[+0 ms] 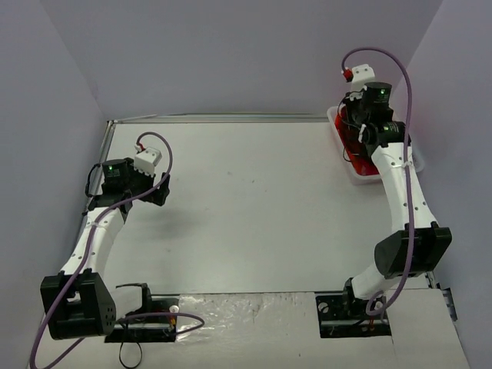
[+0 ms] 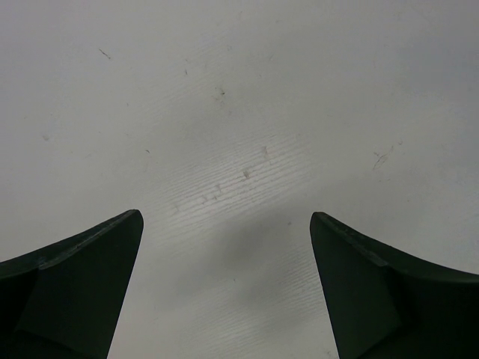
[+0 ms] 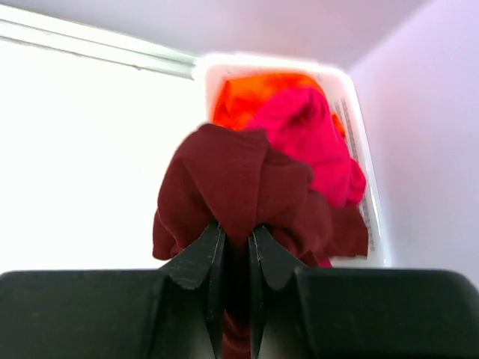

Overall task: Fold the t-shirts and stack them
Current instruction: Grab crumpled tshirt from bin with the right arm, then move the tshirt to the center of the board

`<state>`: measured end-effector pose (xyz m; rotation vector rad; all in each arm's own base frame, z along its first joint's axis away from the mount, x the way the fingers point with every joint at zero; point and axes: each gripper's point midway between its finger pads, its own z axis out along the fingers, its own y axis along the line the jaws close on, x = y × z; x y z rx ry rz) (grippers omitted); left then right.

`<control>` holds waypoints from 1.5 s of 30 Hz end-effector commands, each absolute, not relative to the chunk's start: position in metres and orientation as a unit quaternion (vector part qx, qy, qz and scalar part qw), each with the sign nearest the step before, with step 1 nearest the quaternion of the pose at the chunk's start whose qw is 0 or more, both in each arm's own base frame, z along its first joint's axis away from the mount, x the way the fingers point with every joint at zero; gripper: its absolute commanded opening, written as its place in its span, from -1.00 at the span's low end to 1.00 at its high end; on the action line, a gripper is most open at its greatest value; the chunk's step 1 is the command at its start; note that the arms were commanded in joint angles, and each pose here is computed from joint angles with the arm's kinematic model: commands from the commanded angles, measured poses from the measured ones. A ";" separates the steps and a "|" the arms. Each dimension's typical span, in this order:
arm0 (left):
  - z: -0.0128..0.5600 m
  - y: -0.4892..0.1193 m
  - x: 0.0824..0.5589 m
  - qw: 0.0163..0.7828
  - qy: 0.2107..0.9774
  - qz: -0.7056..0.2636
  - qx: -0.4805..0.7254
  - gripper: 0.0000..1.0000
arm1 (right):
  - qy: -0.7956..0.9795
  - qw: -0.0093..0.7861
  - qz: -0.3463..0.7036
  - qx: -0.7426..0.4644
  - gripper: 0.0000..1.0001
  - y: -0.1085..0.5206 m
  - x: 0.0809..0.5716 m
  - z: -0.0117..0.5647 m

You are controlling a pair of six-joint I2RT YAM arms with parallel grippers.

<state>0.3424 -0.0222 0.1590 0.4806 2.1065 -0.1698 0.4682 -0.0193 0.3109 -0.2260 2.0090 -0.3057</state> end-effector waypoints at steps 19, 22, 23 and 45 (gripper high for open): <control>0.179 -0.013 0.350 0.498 0.845 -0.042 0.191 0.89 | 0.683 0.592 0.198 -0.378 -1.00 0.157 0.317 0.481; 0.176 -0.013 0.351 0.491 0.849 -0.043 0.191 0.89 | 0.704 0.562 0.184 -0.394 -0.83 0.153 0.319 0.443; 0.176 -0.012 0.351 0.491 0.849 -0.042 0.191 0.89 | 0.713 0.547 0.176 -0.401 -0.70 0.152 0.322 0.425; 0.164 -0.021 0.349 0.479 0.849 -0.063 0.214 0.89 | 0.869 0.239 0.175 -0.397 0.24 0.102 0.307 0.154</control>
